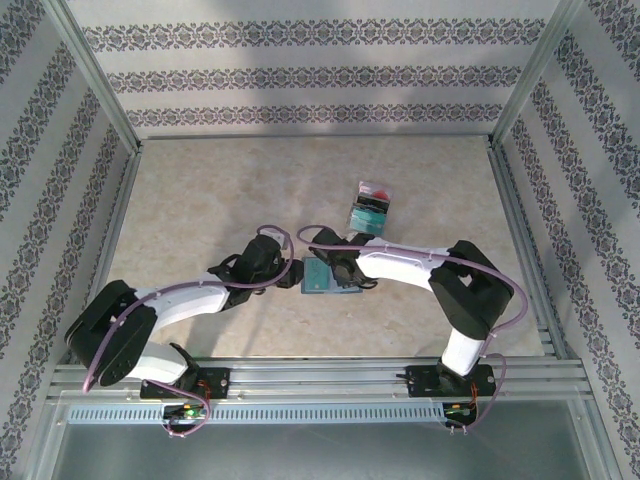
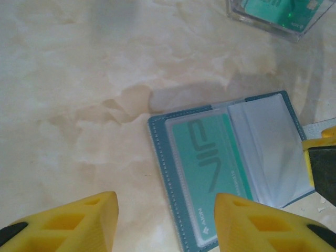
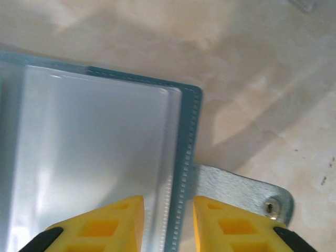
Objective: Take the credit cards out of the card holder
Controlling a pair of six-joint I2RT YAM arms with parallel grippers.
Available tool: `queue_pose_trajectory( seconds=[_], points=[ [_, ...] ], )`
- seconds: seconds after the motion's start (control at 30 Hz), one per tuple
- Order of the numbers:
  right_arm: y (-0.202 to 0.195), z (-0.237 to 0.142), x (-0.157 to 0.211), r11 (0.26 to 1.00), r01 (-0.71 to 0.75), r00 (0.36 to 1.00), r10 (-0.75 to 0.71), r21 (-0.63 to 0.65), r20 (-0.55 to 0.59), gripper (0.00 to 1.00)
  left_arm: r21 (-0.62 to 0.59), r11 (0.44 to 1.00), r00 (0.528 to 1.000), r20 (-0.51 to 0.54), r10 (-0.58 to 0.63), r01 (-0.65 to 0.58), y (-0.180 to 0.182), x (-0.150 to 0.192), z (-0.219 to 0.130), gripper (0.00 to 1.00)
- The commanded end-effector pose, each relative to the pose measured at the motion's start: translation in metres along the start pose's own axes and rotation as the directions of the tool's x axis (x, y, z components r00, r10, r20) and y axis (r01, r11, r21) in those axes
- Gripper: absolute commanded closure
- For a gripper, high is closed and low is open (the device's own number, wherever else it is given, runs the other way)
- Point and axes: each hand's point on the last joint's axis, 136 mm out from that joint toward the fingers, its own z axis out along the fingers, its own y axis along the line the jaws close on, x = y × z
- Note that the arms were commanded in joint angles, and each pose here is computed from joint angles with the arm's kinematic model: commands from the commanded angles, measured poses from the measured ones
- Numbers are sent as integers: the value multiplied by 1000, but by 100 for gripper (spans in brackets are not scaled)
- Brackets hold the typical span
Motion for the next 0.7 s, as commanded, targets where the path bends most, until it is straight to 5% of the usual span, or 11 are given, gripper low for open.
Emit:
queue_pose_trajectory(
  seconds=[0.0,0.27,0.67],
  points=[
    [-9,-5,4,998,-57,998,57,-16,1,69,51,998,999,23,39,-40,-21,-9,4,50],
    [-28,-17,12,980,-175,984,175,-92,0,68,57,997,997,-43,63,-60,-29,7,20,56],
    [20,-51,-27,810,-277,947,321,-517,-5,70,79,997,996,-83,14,-8,-31,21,40,74]
  ],
)
